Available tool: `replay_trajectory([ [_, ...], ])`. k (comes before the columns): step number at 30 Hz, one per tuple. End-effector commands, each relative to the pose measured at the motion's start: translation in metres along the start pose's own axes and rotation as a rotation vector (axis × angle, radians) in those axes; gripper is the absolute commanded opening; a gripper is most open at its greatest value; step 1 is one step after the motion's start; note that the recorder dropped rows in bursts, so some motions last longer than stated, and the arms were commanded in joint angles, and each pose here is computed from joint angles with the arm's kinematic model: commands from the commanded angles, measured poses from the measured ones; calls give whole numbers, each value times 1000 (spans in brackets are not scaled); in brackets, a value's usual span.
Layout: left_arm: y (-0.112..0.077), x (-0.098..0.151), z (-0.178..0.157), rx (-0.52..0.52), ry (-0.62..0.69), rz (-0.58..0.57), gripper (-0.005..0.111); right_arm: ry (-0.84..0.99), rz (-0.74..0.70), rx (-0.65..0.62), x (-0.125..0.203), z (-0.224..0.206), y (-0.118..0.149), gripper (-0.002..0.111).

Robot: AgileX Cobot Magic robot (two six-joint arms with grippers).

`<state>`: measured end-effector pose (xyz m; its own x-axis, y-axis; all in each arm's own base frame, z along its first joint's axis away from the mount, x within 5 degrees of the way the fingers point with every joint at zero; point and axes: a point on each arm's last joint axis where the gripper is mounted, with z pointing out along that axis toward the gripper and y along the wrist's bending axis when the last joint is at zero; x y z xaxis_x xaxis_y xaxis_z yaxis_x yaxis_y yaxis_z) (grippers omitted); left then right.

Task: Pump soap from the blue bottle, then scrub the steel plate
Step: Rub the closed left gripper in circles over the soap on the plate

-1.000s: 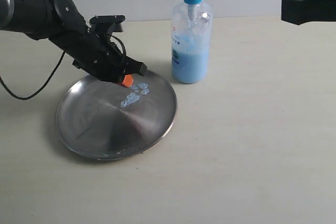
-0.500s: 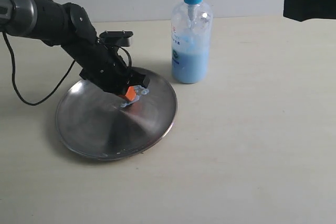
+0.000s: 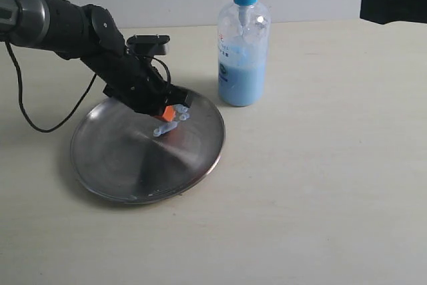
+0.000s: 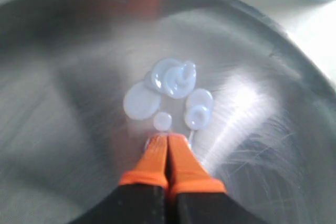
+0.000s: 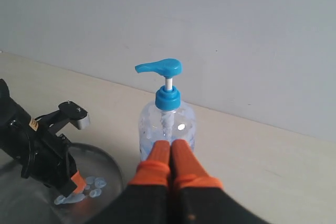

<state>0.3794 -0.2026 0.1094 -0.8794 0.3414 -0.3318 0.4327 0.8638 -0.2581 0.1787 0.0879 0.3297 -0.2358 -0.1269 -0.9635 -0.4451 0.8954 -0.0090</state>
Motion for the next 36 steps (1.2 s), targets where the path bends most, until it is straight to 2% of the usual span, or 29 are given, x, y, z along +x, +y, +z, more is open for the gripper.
replay_trajectory([
  [1,0,-6,5,-3,-36,-16,0,-10,4,2,0,-1,0,0],
  [7,1,-11,23,28,36,-14,0,-10,4,2,0,-1,0,0],
  [12,-2,-18,27,54,44,-26,0,-10,4,2,0,-1,0,0],
  [16,-4,-10,25,81,141,49,0,-10,4,2,0,-1,0,0],
  [18,-2,-7,23,56,183,85,0,-10,28,0,0,-1,0,0],
  [21,4,-7,18,-26,197,66,0,-10,28,0,0,-1,0,0],
  [24,7,-8,12,-77,194,79,0,-10,28,0,0,-1,0,0],
  [36,6,-23,17,-62,25,-5,0,-10,30,-1,0,-1,0,0],
])
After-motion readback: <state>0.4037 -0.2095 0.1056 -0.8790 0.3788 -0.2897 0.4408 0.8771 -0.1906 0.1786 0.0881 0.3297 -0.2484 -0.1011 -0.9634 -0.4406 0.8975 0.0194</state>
